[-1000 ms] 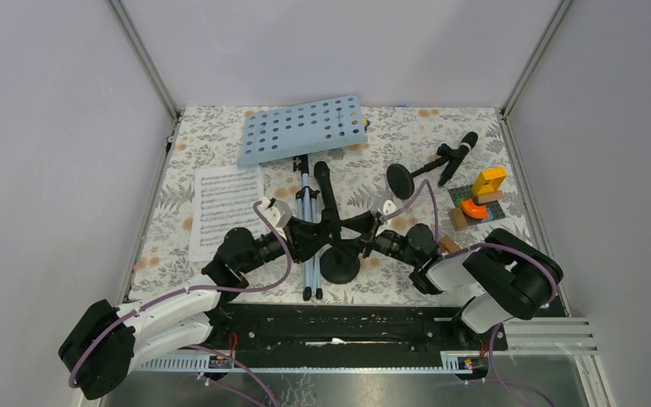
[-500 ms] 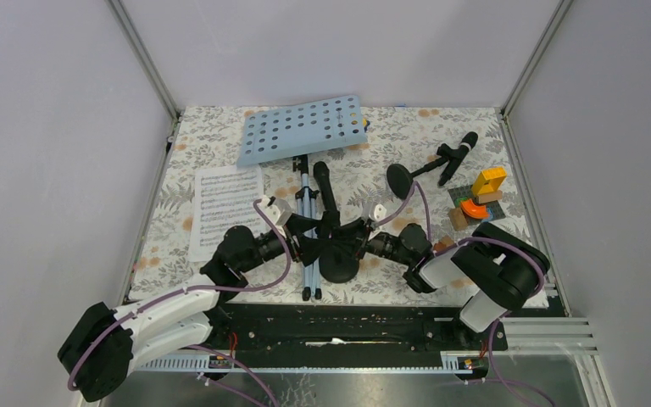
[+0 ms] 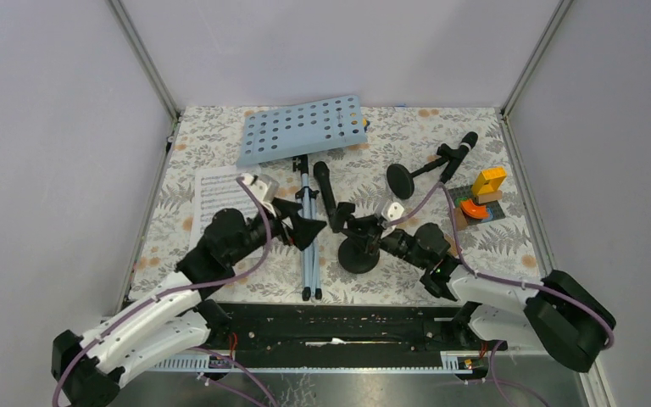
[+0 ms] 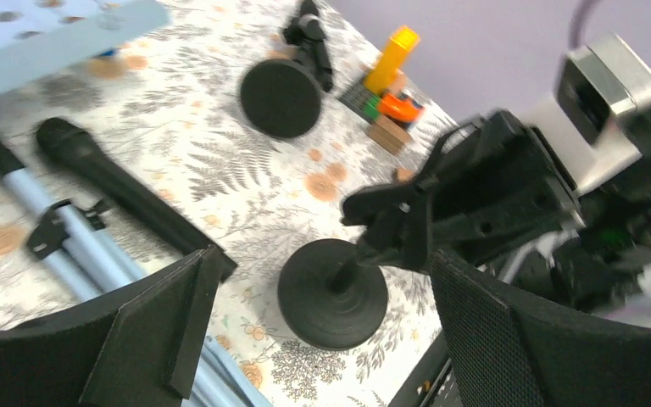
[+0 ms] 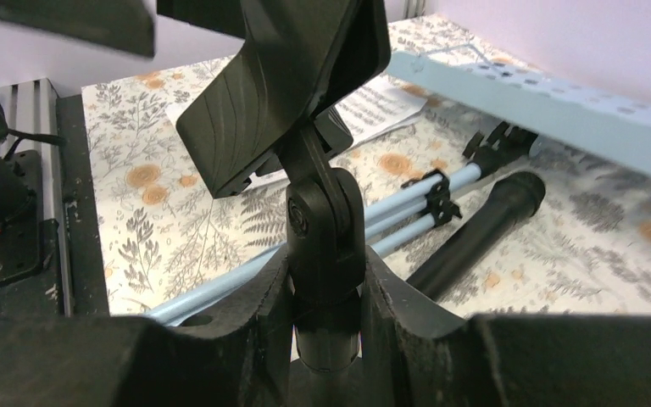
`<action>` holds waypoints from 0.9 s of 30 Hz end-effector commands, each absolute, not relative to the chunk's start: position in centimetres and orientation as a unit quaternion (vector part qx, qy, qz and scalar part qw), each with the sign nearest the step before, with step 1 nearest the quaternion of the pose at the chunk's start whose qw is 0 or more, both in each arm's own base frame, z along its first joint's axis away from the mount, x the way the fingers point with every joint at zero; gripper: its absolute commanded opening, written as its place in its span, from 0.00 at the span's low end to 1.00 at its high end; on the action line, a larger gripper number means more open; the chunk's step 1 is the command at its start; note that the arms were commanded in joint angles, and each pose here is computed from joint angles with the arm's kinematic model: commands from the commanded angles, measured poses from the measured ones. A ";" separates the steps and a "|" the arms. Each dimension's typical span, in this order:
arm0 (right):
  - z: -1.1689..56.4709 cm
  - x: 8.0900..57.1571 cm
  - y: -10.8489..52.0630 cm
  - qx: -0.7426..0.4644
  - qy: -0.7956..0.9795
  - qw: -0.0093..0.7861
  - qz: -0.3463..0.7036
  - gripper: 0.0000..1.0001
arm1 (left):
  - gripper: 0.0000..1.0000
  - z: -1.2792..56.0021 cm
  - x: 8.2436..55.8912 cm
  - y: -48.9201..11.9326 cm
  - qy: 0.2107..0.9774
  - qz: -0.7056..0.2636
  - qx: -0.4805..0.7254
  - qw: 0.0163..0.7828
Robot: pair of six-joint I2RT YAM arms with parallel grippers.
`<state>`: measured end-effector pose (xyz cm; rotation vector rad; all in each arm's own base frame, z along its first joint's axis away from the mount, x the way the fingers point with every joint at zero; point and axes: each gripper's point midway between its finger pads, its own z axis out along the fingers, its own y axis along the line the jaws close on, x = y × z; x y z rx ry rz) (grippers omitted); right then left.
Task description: Pack up the instrument practice props
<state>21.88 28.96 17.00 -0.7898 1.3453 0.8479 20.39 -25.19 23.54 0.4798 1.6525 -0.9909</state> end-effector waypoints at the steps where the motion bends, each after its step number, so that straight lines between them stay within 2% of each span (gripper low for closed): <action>1: 21.6 22.4 29.9 -0.389 0.573 0.632 0.348 0.02 | 0.99 26.1 22.2 -19.9 0.774 -0.316 0.070 0.544; 6: 25.4 23.5 31.5 -0.357 0.571 0.634 0.380 0.00 | 0.99 29.5 21.1 -14.3 0.758 -0.270 -0.005 0.594; 8: 26.7 24.1 32.9 -0.339 0.567 0.629 0.410 0.00 | 0.99 30.2 20.6 -11.2 0.743 -0.252 -0.070 0.616; 12: 28.6 25.8 36.7 -0.312 0.550 0.628 0.454 0.00 | 0.99 30.7 18.9 -7.7 0.712 -0.247 -0.113 0.648; 20: 29.1 29.3 44.9 -0.291 0.499 0.641 0.506 0.01 | 0.99 28.8 17.9 -6.1 0.745 -0.198 -0.098 0.630; 27: 25.7 33.0 50.7 -0.290 0.507 0.622 0.521 0.00 | 0.99 28.0 18.1 -6.0 0.751 -0.187 -0.097 0.625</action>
